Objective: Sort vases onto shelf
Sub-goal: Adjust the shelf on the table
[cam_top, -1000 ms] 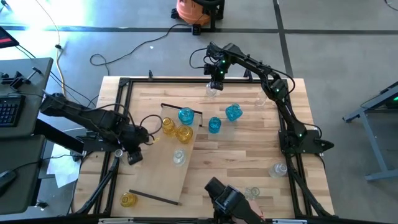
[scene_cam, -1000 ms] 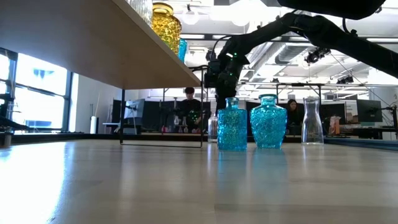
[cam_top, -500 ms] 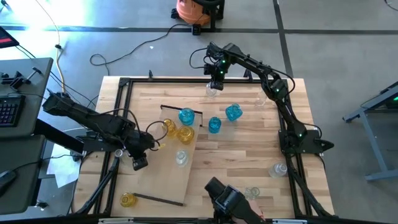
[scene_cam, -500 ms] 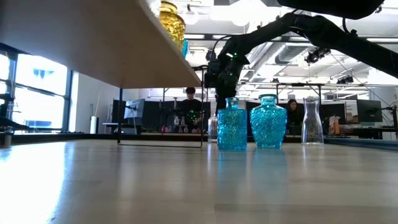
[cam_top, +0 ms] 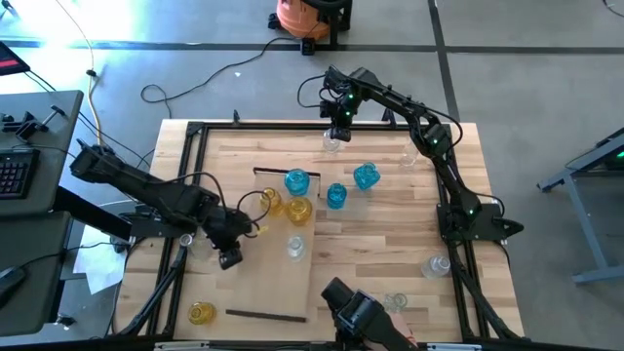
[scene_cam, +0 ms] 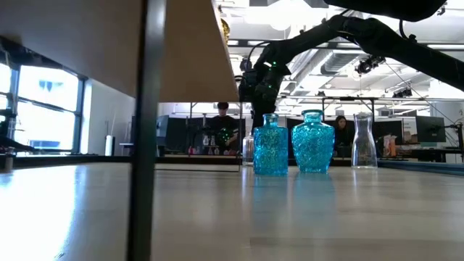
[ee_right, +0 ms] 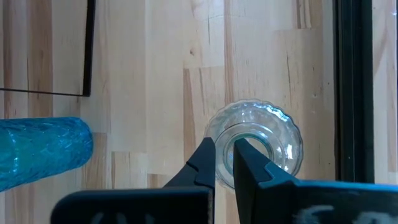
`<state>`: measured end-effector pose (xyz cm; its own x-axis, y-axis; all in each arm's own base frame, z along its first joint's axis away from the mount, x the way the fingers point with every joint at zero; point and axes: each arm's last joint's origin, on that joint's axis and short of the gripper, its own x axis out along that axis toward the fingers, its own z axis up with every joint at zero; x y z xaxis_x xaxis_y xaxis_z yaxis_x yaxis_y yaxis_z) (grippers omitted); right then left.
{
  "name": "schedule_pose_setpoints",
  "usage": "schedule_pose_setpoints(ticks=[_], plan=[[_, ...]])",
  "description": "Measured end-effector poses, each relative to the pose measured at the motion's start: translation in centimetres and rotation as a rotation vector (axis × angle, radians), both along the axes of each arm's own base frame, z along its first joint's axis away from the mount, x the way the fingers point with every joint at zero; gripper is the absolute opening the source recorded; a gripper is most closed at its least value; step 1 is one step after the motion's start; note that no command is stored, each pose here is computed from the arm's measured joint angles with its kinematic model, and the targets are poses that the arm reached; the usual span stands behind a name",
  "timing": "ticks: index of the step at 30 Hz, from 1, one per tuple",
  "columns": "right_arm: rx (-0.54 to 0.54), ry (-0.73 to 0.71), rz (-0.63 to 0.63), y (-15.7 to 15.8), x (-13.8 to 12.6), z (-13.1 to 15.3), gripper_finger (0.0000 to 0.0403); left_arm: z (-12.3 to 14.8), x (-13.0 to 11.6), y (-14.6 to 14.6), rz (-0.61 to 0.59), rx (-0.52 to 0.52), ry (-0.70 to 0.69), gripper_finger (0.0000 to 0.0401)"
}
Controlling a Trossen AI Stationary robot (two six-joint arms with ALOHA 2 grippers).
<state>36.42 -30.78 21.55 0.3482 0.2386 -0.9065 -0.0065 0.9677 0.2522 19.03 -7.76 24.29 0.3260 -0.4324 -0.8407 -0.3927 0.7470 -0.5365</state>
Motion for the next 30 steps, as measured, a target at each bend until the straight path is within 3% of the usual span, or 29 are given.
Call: schedule_pose_setpoints(ticks=[30], plan=[[0.02, -0.013, -0.006, -0.2, -0.2, 0.0, 0.0002, 0.1, 1.5, 0.3, 0.066, 0.001, -0.096, 0.0]])
